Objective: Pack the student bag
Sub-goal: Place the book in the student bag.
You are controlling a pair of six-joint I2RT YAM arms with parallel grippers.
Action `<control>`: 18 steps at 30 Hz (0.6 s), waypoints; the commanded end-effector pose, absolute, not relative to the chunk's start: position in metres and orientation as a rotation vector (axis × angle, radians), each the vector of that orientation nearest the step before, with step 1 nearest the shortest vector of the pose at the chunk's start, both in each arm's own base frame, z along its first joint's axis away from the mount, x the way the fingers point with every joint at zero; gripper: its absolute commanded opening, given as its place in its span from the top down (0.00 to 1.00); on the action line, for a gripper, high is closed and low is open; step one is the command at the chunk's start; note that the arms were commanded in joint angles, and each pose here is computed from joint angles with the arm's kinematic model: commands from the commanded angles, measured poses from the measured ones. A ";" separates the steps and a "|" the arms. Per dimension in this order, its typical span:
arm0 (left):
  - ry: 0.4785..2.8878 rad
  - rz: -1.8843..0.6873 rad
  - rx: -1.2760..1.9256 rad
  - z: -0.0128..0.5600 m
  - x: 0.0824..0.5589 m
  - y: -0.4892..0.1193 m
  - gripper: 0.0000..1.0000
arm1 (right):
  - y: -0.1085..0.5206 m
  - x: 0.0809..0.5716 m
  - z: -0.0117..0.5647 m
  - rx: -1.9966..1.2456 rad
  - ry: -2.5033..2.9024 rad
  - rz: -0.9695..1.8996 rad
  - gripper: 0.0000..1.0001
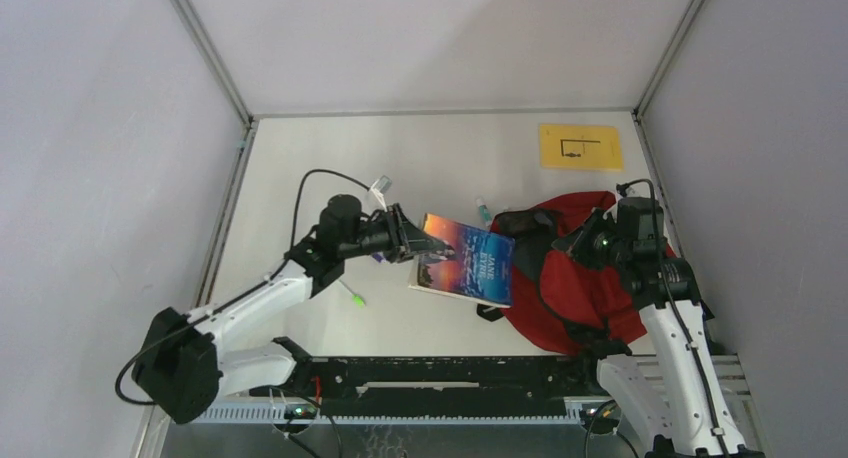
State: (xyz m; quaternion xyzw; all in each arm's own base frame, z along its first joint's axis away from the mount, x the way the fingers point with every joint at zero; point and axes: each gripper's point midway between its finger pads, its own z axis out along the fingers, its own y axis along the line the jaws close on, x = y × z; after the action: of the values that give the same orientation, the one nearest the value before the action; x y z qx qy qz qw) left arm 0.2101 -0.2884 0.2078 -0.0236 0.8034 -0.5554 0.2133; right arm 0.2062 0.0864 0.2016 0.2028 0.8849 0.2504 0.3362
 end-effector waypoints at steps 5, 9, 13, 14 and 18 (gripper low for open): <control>1.951 -1.839 -0.163 0.290 0.227 -0.350 1.00 | 0.084 0.215 0.247 0.699 2.107 0.780 1.00; 2.001 -1.786 -0.255 0.277 0.238 -0.367 1.00 | 0.093 0.218 0.267 0.684 2.038 0.889 1.00; 1.963 -1.805 -0.343 0.272 0.261 -0.380 1.00 | 0.103 0.218 0.278 0.660 2.017 0.971 1.00; 1.940 -1.826 -0.356 0.273 0.266 -0.385 1.00 | 0.103 0.218 0.279 0.664 2.009 0.974 1.00; 1.837 -1.936 -0.388 0.284 0.279 -0.408 1.00 | 0.103 0.217 0.285 0.664 1.984 0.982 1.00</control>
State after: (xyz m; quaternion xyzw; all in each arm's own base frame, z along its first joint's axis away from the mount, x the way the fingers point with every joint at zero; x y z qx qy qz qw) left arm 0.2501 -0.3735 0.1582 -0.1477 0.8103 -0.5428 0.1641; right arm 0.2106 0.0952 0.2399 0.2833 0.8235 0.3400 0.3550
